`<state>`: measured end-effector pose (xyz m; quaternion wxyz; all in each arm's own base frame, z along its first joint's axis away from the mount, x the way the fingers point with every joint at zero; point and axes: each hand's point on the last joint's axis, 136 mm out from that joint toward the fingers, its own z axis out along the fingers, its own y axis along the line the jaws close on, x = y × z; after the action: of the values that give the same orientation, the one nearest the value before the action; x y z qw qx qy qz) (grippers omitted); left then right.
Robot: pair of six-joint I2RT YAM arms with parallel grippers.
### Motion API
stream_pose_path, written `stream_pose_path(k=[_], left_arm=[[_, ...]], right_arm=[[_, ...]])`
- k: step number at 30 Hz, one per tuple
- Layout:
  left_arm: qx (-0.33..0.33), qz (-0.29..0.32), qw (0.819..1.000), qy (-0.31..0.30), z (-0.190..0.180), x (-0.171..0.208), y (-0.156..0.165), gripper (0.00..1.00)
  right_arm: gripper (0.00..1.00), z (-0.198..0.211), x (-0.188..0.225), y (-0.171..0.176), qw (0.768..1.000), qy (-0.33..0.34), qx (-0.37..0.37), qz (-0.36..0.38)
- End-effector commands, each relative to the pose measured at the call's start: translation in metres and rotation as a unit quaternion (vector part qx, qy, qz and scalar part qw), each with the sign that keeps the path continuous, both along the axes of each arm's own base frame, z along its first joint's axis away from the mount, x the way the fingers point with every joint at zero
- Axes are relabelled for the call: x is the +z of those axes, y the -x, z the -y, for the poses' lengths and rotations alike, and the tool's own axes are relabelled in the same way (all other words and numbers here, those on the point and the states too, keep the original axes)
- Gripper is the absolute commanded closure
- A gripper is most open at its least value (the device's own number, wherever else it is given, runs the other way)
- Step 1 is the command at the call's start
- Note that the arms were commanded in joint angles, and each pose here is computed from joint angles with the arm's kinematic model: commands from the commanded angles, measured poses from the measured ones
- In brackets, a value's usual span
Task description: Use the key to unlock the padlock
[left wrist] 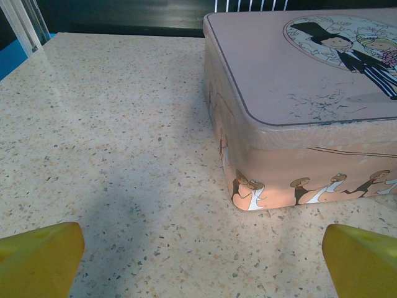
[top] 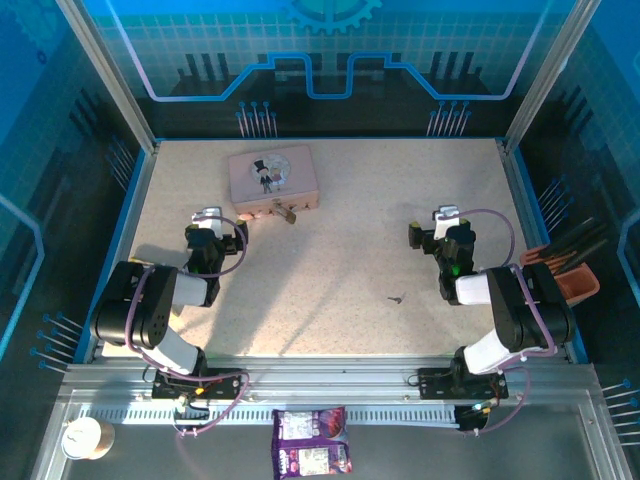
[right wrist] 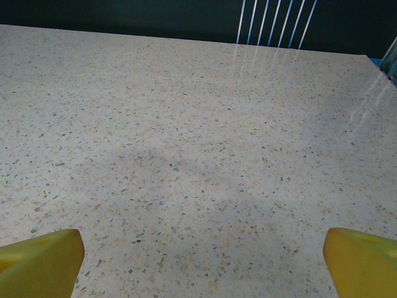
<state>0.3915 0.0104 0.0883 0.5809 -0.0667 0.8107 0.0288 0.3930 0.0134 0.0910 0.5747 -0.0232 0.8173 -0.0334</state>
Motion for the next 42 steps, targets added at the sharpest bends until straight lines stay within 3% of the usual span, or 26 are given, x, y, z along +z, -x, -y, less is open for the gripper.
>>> stream_pose_path(k=[1,8,14,18,23,26,30,33,37,42], left_arm=[[-0.006,0.015,1.0,0.007,0.001,0.009,-0.004,0.01],[-0.01,0.039,0.999,-0.001,0.004,0.018,0.003,0.01],[-0.039,0.065,0.996,-0.054,0.03,0.063,0.019,0.01],[-0.002,0.095,0.995,0.023,0.027,0.103,0.032,0.01],[0.07,0.037,0.982,0.174,0.02,0.127,0.042,0.01],[0.109,-0.008,0.972,0.208,0.014,0.133,0.056,0.01],[0.111,-0.013,0.962,0.249,0.013,0.141,0.07,0.01],[0.084,-0.018,0.958,0.273,0.019,0.146,0.083,0.01],[-0.014,-0.065,0.959,0.275,0.052,0.149,0.097,0.01],[-0.074,-0.143,0.951,0.266,0.092,0.122,0.118,0.01]], right_arm=[[0.0,-0.003,0.009,-0.005,1.0,0.002,0.004,0.016],[0.0,-0.006,0.009,-0.004,1.0,0.006,0.011,0.018],[0.0,-0.026,0.039,0.01,0.996,0.045,0.042,0.059],[0.0,-0.056,0.086,0.02,0.992,0.064,0.08,0.068],[0.0,-0.077,0.146,0.04,0.992,-0.068,0.1,0.042],[0.0,-0.079,0.171,0.053,0.987,-0.122,0.104,0.024],[0.0,-0.045,0.176,0.071,0.97,-0.242,0.017,-0.004],[0.0,-0.05,0.174,0.082,0.952,-0.298,0.061,-0.03],[0.0,-0.066,0.166,0.104,0.956,-0.251,0.075,-0.134],[0.0,-0.084,0.161,0.132,0.967,-0.153,0.081,-0.185]])
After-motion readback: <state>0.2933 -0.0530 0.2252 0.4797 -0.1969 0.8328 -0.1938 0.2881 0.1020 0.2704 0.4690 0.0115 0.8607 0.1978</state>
